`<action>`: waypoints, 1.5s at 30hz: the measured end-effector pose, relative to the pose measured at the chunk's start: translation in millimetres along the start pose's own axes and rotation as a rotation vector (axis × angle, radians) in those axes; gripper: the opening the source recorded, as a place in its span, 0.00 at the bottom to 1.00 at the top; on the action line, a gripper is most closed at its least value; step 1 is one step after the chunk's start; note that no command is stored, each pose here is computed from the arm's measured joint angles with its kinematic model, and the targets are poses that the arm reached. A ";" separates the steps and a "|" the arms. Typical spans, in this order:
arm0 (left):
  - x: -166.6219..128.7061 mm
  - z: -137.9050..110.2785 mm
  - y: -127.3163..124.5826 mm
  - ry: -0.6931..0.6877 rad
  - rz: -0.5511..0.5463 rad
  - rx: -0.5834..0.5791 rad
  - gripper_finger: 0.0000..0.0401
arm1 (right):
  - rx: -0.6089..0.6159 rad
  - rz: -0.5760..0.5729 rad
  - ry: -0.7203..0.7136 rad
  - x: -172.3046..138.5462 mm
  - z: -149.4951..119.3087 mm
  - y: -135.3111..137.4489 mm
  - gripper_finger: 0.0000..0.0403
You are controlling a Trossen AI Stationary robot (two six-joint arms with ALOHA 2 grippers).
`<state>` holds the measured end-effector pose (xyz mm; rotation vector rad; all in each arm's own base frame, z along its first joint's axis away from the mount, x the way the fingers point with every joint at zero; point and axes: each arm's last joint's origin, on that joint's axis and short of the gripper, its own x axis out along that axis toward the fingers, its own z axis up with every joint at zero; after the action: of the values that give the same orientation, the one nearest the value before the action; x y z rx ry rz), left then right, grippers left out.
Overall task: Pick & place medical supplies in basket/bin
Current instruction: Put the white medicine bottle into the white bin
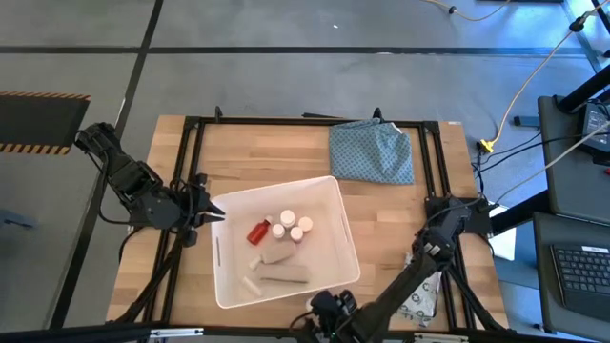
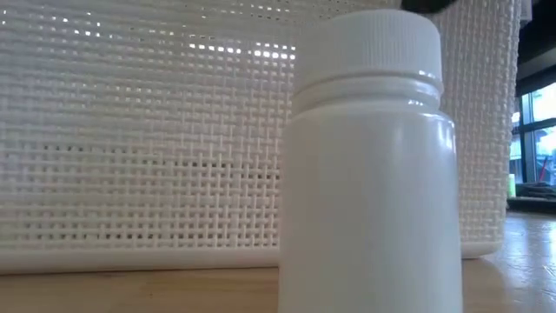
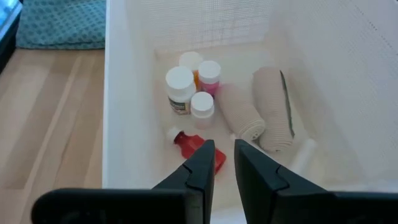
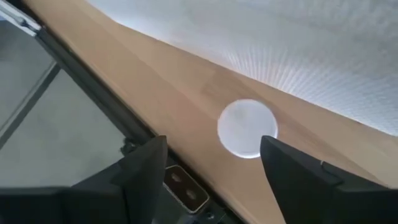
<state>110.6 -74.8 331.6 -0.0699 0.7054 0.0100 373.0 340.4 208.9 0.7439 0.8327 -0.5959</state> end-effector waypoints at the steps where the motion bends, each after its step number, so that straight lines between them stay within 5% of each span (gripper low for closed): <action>1: -0.1 0.0 0.1 0.000 0.000 0.000 0.14 | -0.001 -0.004 -0.001 0.6 0.7 -0.4 0.64; 25: -0.2 0.1 0.1 -0.001 0.000 0.044 0.12 | -0.079 -0.061 0.047 8.2 16.7 -4.2 0.61; 45: -0.1 0.1 0.1 -0.001 0.000 0.043 0.12 | -0.081 -0.107 0.054 40.9 -2.1 -8.4 0.61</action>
<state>110.6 -74.7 331.7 -0.0288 0.7045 -0.0048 388.2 329.6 171.5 0.6465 0.9455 -0.6363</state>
